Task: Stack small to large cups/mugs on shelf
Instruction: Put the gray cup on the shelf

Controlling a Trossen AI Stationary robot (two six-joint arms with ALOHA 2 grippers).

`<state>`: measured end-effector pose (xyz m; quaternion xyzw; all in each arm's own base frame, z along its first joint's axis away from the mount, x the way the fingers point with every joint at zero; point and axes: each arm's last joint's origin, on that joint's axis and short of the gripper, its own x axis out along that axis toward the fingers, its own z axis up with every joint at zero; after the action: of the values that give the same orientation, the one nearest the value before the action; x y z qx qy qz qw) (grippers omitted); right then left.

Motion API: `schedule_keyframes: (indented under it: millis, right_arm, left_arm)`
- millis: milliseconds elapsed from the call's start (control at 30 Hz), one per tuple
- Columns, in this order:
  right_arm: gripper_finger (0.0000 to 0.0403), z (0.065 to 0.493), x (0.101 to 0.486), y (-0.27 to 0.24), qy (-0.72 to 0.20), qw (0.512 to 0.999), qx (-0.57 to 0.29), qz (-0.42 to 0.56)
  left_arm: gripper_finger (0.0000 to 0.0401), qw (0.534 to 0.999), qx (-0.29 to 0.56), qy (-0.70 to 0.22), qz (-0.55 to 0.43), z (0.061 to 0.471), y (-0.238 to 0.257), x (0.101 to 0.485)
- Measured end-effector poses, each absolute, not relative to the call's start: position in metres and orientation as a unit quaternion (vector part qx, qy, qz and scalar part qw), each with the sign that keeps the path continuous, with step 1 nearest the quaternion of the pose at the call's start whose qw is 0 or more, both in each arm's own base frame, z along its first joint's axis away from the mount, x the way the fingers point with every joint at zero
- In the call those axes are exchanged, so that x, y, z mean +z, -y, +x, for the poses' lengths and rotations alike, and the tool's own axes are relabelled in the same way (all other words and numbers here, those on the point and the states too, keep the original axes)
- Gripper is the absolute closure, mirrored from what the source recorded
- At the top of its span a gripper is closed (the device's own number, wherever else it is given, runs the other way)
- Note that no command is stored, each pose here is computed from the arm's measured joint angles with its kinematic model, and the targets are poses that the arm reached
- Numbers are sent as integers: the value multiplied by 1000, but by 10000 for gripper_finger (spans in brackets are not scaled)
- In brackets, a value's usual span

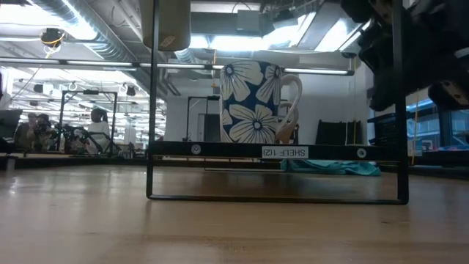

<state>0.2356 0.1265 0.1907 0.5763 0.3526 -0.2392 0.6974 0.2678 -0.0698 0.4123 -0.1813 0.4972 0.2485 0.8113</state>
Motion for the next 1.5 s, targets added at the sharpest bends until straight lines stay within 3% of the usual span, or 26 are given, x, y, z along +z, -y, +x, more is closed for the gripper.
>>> schedule_keyframes:
  millis: [1033,1500]
  right_arm:
    - [402,227,215,-141,-370,682,-135,616]
    - [402,227,216,-141,-355,689,-139,616]
  left_arm:
    - [400,813,245,-499,-175,268,70,412]
    - [400,813,245,-499,-175,268,70,412]
